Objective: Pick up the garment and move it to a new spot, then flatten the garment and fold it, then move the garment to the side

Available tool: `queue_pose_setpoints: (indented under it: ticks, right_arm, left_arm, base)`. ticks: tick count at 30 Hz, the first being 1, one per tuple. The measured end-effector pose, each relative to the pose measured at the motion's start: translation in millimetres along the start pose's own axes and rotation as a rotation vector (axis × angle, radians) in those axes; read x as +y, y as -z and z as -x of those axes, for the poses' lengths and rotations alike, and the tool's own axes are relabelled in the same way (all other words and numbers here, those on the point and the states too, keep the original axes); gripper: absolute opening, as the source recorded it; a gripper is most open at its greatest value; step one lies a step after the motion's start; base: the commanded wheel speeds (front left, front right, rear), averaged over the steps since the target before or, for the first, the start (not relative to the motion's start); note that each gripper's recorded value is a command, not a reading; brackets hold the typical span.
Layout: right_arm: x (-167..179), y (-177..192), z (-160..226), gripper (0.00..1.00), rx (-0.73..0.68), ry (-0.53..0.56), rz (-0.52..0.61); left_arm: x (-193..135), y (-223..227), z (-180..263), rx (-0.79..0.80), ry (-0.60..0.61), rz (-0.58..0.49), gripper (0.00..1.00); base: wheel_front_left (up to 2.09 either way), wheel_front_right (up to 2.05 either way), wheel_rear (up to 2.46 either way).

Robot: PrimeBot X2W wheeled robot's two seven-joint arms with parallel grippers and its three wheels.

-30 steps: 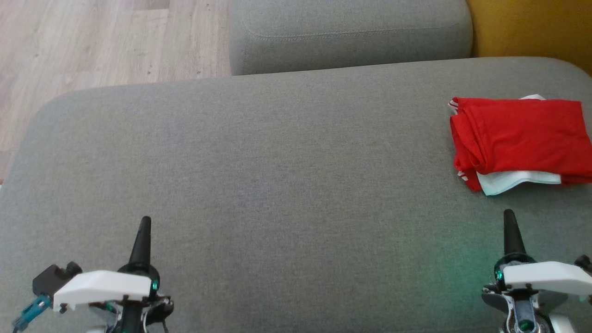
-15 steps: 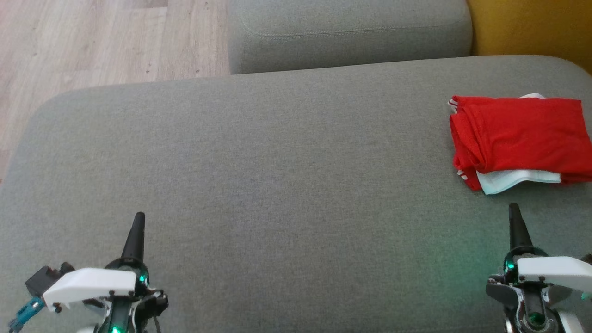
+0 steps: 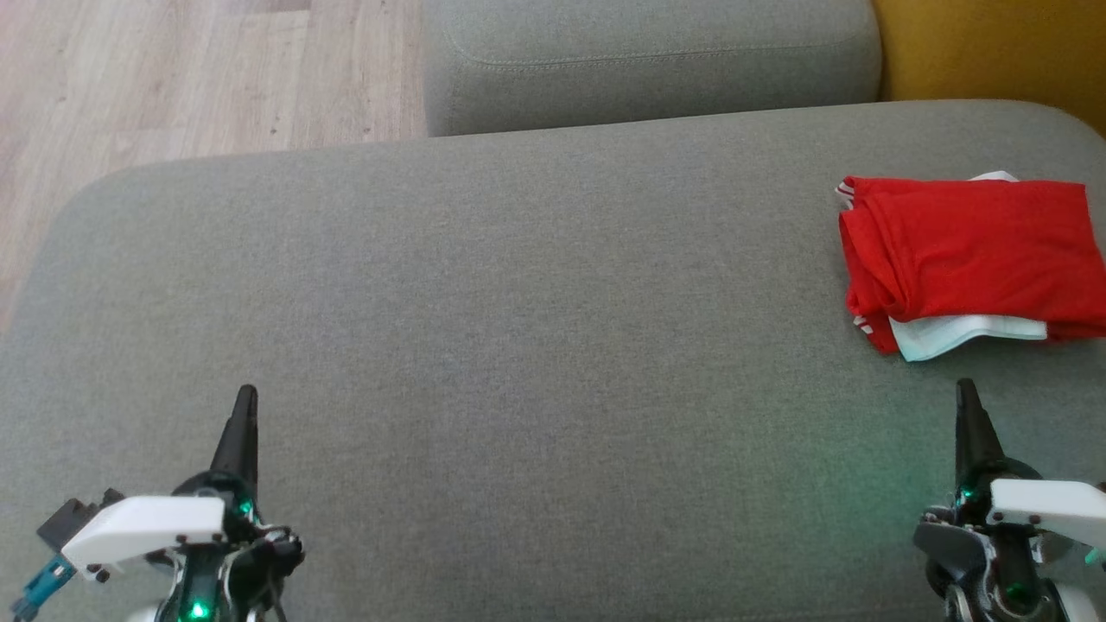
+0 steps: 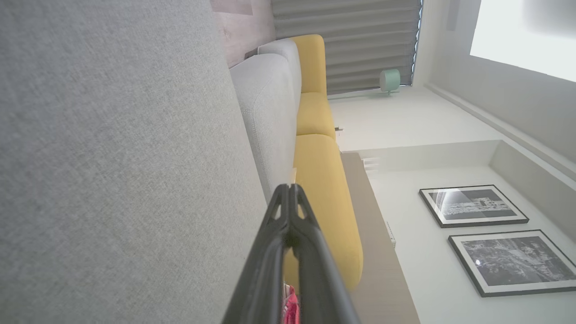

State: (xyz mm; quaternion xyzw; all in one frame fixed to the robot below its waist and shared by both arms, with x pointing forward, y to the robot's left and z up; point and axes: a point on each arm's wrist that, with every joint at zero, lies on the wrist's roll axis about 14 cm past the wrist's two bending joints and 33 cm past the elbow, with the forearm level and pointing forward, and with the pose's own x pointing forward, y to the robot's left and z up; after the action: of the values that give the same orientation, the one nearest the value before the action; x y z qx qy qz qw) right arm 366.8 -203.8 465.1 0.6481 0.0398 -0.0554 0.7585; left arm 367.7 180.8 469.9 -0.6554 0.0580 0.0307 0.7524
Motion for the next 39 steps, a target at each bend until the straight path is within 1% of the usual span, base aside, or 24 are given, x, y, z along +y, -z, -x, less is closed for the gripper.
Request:
queue_pose_setpoints:
  ticks: [9, 14, 39]
  right_arm:
    - [8.4, -3.4, -4.1, 0.0, 0.001, -0.028, -0.103]
    - [9.9, -5.3, -4.3, 0.0, -0.001, -0.037, -0.158]
    - [10.6, -5.5, -4.4, 0.0, -0.001, -0.039, -0.161]
  left_arm:
    - [-0.4, -4.8, -1.1, -0.005, 0.011, 0.095, 0.0]
    - [-6.6, -6.5, -5.0, -0.003, 0.033, 0.143, 0.0]
    - [-6.9, -6.6, -5.1, 0.0, 0.034, 0.148, 0.0]
  base:
    - [0.0, 0.0, 0.0]
    - [0.0, 0.0, 0.0]
    - [0.0, 0.0, 0.0]
